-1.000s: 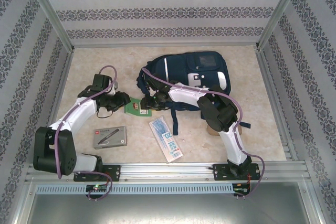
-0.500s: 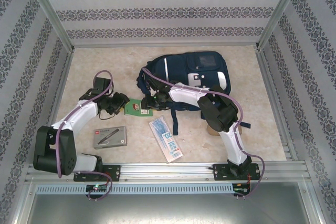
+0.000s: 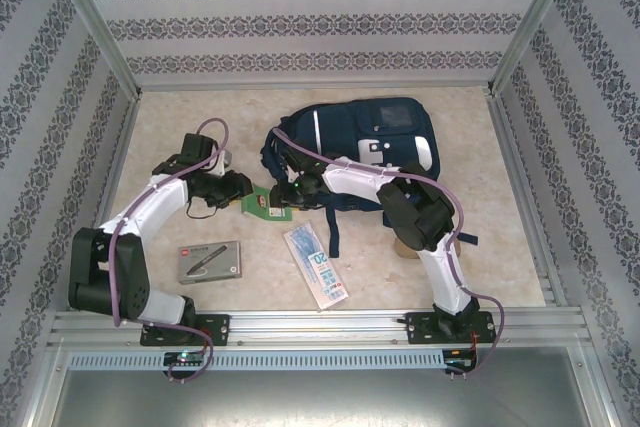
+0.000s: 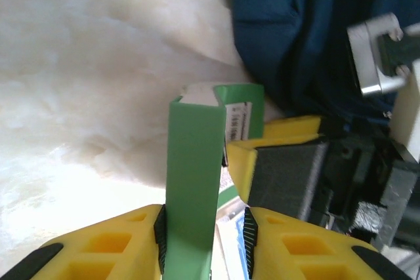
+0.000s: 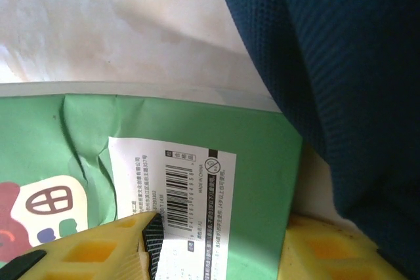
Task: Pack the student bag
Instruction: Pick up the book from the middle-left of the table, then open the student bag at the top-center of the table.
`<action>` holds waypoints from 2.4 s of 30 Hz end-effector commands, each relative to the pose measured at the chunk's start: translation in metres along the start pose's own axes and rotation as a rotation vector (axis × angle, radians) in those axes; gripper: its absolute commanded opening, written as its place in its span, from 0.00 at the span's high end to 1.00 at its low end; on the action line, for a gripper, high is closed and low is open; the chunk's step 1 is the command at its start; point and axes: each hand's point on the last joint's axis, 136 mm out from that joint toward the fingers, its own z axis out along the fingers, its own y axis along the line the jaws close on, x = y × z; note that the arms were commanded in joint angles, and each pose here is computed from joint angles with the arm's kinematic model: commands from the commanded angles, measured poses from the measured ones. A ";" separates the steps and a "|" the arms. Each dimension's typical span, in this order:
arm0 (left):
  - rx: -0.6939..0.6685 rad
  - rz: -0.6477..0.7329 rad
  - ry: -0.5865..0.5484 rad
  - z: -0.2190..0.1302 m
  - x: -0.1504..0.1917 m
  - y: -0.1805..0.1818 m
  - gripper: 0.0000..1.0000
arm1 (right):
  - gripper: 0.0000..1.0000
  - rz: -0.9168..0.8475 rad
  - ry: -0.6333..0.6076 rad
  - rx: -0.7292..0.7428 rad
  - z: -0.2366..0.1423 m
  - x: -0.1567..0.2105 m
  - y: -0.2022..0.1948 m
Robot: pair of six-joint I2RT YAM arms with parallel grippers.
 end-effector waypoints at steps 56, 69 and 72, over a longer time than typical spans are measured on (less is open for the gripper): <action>0.114 -0.077 -0.332 -0.119 -0.027 -0.032 1.00 | 0.46 -0.367 -0.227 0.589 -0.072 -0.132 -0.042; 0.120 -0.084 -0.332 -0.119 -0.024 -0.031 1.00 | 0.96 -0.421 -0.182 0.777 -0.050 -0.122 -0.075; 0.123 -0.088 -0.341 -0.120 -0.025 -0.031 1.00 | 1.00 -0.421 -0.230 0.744 -0.067 -0.126 -0.060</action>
